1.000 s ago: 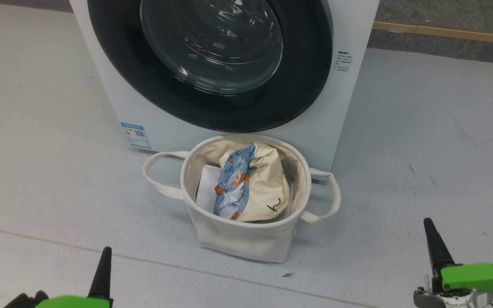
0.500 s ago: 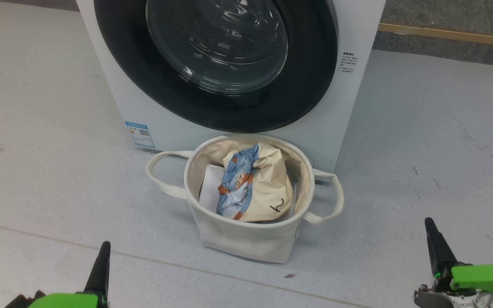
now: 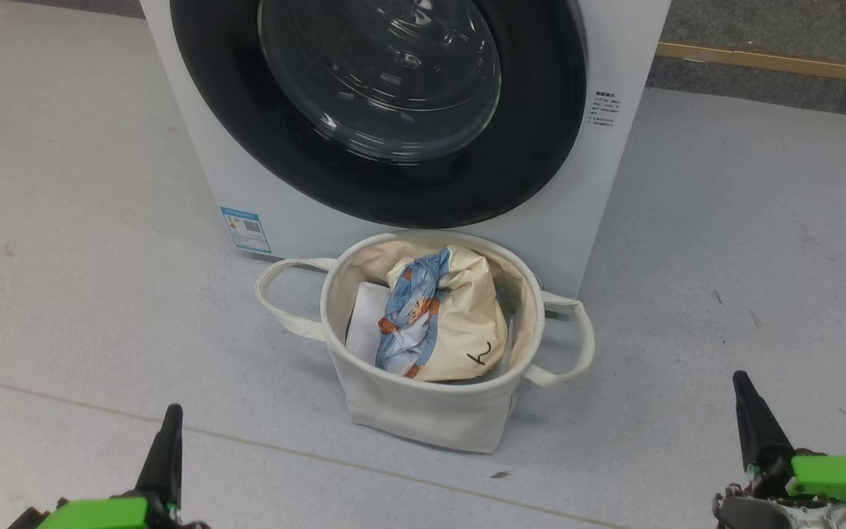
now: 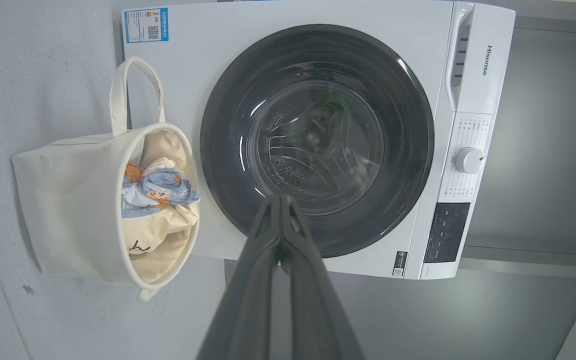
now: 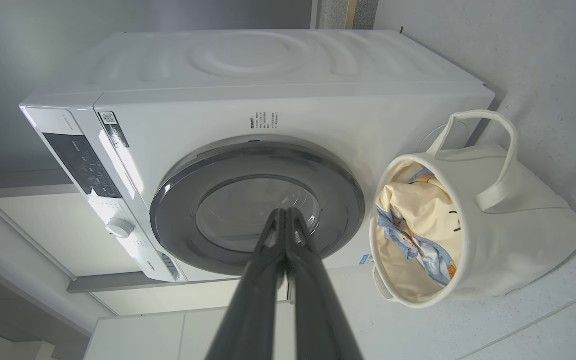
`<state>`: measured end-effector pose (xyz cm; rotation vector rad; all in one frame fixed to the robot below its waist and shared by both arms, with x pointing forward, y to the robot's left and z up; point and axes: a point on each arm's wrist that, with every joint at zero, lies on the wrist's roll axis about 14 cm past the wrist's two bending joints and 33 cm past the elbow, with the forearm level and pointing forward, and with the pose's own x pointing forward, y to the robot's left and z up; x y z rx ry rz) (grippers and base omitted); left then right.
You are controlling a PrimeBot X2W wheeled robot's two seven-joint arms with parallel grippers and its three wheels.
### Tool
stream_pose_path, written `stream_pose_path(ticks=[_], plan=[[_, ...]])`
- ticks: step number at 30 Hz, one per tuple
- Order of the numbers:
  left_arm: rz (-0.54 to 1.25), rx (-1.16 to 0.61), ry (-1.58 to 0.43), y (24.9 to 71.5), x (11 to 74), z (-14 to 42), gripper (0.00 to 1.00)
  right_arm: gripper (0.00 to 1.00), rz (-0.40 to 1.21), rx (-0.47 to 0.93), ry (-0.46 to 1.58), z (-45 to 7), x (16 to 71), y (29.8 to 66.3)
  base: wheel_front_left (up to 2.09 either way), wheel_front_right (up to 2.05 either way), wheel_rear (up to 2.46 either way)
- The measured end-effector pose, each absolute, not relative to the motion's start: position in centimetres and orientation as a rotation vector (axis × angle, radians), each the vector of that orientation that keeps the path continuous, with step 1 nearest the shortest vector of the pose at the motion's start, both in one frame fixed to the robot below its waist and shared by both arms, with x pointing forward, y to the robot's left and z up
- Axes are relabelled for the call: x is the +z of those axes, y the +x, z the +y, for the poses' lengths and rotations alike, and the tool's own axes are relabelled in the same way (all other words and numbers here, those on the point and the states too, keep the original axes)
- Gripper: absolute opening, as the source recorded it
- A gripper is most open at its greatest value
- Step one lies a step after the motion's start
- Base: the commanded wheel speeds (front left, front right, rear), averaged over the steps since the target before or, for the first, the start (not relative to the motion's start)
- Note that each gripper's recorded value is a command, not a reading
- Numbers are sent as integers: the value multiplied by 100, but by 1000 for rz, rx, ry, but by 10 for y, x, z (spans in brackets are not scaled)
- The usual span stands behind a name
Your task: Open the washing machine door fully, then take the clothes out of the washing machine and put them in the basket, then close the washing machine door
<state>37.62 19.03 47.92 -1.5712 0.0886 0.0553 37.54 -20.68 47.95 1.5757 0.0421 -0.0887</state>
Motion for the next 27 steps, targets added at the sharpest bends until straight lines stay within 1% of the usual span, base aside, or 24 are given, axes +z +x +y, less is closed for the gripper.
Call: stream_pose_path(ticks=[27], plan=[[82,49,-1571,377,481,190,0,0,41,-88,1576,-207,480,375,0,0,0]])
